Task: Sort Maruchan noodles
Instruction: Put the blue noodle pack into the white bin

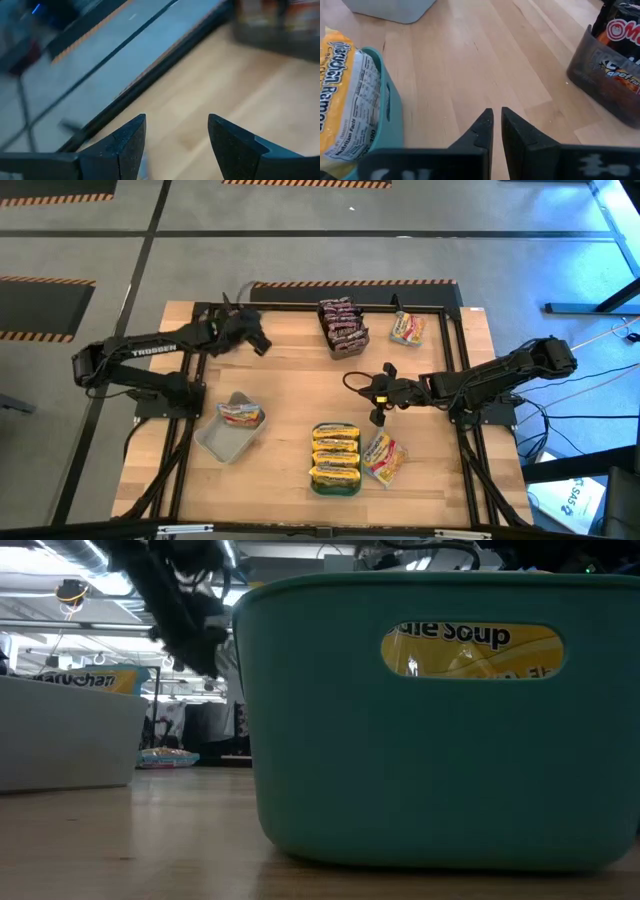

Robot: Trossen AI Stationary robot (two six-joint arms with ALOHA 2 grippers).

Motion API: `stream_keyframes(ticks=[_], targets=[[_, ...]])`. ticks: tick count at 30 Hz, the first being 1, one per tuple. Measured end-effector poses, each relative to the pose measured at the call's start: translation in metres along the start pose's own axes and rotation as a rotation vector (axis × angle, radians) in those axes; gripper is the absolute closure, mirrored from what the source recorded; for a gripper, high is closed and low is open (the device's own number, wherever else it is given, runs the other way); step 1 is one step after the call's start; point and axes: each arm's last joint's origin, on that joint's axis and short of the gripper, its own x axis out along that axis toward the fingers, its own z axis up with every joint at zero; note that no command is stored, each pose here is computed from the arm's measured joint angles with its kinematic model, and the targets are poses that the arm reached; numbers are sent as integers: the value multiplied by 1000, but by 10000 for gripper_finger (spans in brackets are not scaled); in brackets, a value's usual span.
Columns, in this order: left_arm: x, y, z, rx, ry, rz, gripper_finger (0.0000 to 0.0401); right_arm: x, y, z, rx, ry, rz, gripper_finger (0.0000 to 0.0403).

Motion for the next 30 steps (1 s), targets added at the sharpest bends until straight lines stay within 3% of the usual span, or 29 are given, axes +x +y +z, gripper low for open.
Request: stream_keyframes(ticks=[3,11,23,26,30], targets=[[12,20,-5,-99,86,85,195,0,0,0,13,1,0,379],[50,38,-20,-161,317,154,196,0,0,0,9,-2,0,379],[115,52,-58,-95,637,366,196,0,0,0,-33,-2,-1,379],[124,52,-64,-76,673,368,197,0,0,0,-35,-2,0,379],[128,44,-63,10,677,292,197,0,0,1,-39,-5,1,379]])
